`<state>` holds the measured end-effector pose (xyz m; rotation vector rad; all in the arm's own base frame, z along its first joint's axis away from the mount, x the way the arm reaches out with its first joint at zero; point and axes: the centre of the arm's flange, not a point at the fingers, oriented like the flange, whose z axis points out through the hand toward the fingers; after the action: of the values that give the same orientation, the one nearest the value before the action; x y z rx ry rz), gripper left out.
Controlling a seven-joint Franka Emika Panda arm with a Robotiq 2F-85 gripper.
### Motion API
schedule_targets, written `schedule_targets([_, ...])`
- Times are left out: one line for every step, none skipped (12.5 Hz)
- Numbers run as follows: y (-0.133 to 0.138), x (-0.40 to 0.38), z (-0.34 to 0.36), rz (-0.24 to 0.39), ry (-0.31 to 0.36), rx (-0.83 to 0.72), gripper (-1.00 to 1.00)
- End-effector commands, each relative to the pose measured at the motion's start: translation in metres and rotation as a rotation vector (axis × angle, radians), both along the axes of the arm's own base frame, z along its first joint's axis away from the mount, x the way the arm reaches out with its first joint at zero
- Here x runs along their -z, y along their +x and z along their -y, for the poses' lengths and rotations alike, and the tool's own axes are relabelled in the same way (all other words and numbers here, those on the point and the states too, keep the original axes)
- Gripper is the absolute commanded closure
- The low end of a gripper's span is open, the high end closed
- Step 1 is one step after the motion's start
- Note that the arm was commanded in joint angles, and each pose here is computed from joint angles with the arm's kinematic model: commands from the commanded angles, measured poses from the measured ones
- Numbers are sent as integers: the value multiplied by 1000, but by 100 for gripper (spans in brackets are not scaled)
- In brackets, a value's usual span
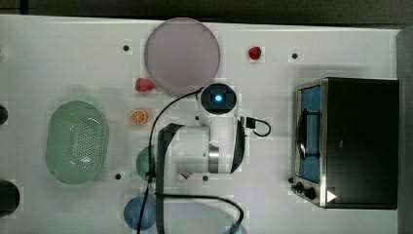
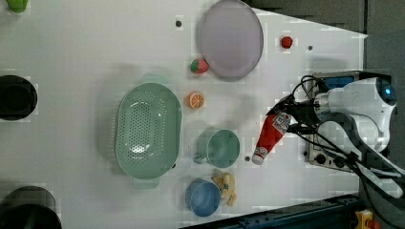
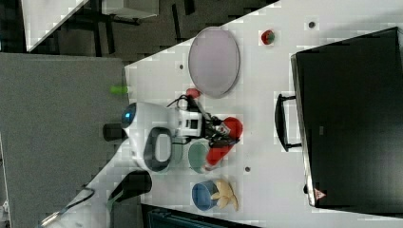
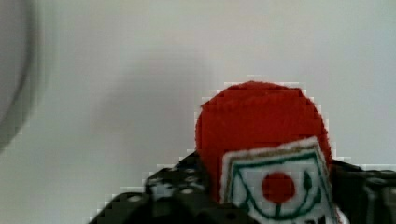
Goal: Pick Ketchup from oven and place it on table.
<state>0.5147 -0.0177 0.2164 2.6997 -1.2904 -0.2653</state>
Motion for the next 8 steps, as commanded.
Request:
schedule_targets([6,12,-3,51,-4,0,-96])
schedule_targets([8,16,-4,65,-6,-3,-100])
schedule_targets([9,15,-4,69,-6,-4,-100])
schedule_targets([12,6,-5,87,-5,3,-100])
schedule_targets([16,-11,-6,116,-2,17,-100])
schedule_targets([22,-36,-6,158,3,33,-100])
schedule_targets([30,-68,-6,207,9,53,-100])
schedule_targets([36,-105,-7,254,18,63,-100])
